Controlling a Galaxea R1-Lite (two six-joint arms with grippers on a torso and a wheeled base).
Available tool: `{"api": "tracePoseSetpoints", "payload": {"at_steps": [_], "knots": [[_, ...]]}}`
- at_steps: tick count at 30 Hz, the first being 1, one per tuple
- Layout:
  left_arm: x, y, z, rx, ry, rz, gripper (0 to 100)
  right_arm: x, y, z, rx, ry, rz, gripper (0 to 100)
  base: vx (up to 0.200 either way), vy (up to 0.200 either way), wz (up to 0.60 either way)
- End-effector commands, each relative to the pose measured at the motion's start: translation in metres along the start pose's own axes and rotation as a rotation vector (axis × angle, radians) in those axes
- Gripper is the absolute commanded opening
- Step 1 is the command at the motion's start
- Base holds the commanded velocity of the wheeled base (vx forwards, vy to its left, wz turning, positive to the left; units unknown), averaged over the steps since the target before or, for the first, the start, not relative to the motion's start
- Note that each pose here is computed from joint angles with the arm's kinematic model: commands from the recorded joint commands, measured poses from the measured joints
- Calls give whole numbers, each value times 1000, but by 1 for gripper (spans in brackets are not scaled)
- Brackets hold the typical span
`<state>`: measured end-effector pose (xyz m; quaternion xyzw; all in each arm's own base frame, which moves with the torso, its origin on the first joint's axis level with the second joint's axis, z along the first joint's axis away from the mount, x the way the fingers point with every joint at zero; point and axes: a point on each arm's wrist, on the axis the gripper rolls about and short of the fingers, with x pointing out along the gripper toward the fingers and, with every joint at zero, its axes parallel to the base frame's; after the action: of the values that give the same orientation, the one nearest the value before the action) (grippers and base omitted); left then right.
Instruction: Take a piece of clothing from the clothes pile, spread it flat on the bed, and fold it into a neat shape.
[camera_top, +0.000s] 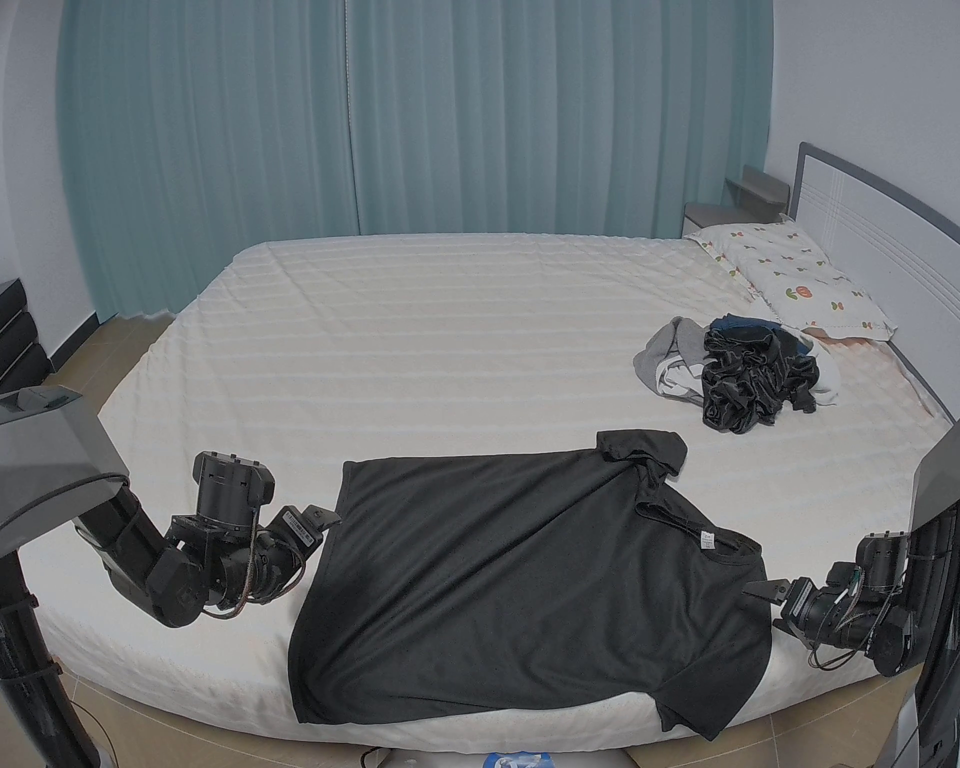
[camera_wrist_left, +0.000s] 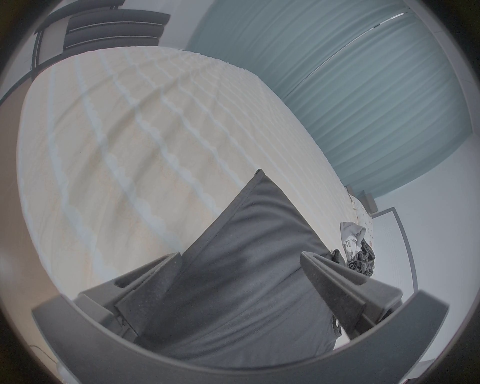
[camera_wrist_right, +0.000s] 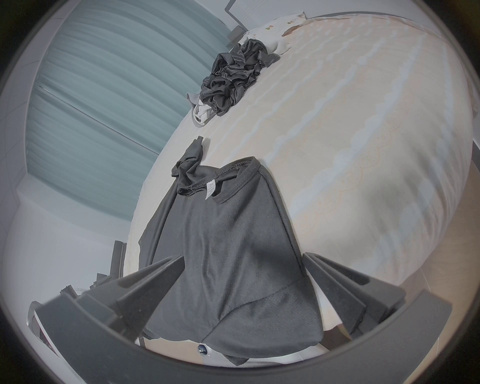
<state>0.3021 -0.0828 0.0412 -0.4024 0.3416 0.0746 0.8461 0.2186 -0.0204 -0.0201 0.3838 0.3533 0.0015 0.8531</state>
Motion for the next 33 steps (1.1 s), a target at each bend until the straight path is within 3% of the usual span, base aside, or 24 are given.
{"api": "tracePoseSetpoints", "payload": {"at_steps": [1, 10, 11, 16, 24, 33], "knots": [[7, -5, 5, -1, -16, -12, 100, 0, 1, 2, 13, -13, 11, 100, 0, 0, 0], [49, -21, 32, 53, -49, 3, 100, -2, 0, 1, 25, -30, -19, 100, 0, 0, 0], [72, -31, 39, 52, -56, -3, 100, -2, 1, 1, 27, -40, -27, 100, 0, 0, 0], [114, -44, 45, 70, -65, -27, 100, -2, 2, 1, 28, -43, -23, 100, 0, 0, 0], [165, -51, 52, 159, -106, -60, 100, -1, 5, -1, 21, -37, -27, 100, 0, 0, 0], [197, -47, 60, 152, -171, -62, 100, 1, 8, -4, 10, -26, -22, 100, 0, 0, 0]]}}
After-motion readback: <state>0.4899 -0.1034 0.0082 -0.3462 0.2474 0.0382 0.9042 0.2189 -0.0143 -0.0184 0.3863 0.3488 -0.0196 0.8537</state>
